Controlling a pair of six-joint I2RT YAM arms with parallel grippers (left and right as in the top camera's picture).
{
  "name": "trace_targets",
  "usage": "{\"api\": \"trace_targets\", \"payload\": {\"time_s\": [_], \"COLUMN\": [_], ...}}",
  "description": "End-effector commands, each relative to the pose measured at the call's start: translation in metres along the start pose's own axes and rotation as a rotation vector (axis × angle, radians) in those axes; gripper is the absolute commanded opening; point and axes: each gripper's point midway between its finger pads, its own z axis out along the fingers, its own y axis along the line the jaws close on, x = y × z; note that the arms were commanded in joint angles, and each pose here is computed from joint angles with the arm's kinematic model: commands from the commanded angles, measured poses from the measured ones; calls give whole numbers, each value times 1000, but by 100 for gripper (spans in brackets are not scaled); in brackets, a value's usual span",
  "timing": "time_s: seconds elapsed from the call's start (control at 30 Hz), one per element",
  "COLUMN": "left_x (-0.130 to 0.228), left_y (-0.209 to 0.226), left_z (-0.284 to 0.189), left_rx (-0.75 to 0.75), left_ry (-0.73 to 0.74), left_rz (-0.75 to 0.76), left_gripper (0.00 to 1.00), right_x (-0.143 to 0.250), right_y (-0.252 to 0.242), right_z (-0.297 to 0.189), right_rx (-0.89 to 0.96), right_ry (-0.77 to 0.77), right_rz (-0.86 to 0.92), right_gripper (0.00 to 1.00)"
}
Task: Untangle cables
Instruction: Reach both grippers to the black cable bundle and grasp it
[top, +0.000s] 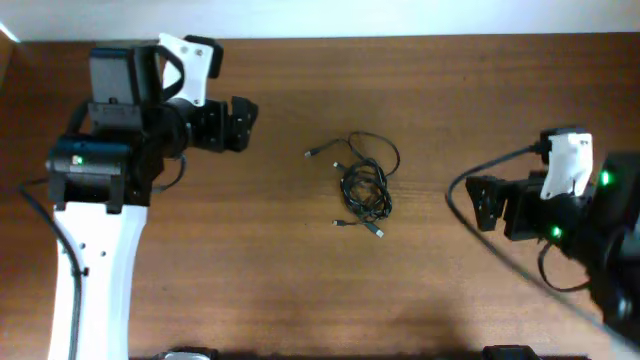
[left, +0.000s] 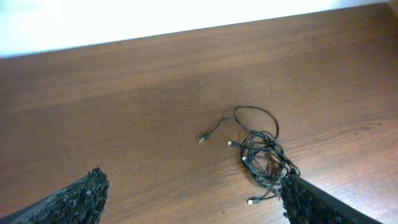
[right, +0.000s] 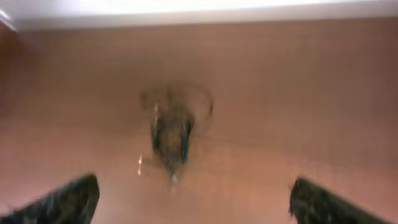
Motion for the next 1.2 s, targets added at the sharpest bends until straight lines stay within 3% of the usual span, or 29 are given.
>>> {"api": "trace_targets", "payload": {"time_s": [0.0,0.07,0.1,0.13,0.23,0.43,0.47,0.6,0.7,0.83,1.03,1.1,1.17], "left_x": [9,25,30,41,76,128,142,168,155,160,168,170,171], "left_y": [-27,-59,-70,-87,-126,-168,-167,-159,-126,-126,-149,-149,-165], "left_z": [40,79,93,116,169,264,280,302,312,327,342,342,334], "left_rx": [21,88,108,138,221,291,297,344,224,341,468,473,572], "left_ry": [100,192,217,259,374,441,463,494,468,422,364,370,355], "left_rz": [62,114,132,160,209,283,328,544,616,734,709,706,675], "left_gripper": [91,91,91,100,100,83,75,69,70,66,62,50,12], "right_x": [-29,-27,-25,-24,-22,-13,-11,-8,-8,-8,-2,0,0], "right_y": [13,8,2,-8,-44,-73,-72,-72,-72,-73,-79,-81,-81], "right_z": [14,40,50,59,71,72,71,71,71,73,88,92,92], "right_rx": [-85,-97,-88,-71,-7,42,42,42,42,42,41,40,40], "right_ry": [38,111,141,161,191,226,236,250,250,252,299,311,312], "right_rz": [13,38,59,94,193,256,258,264,264,264,285,290,290], "right_gripper": [99,98,92,92,92,92,92,93,93,93,93,93,93]}}
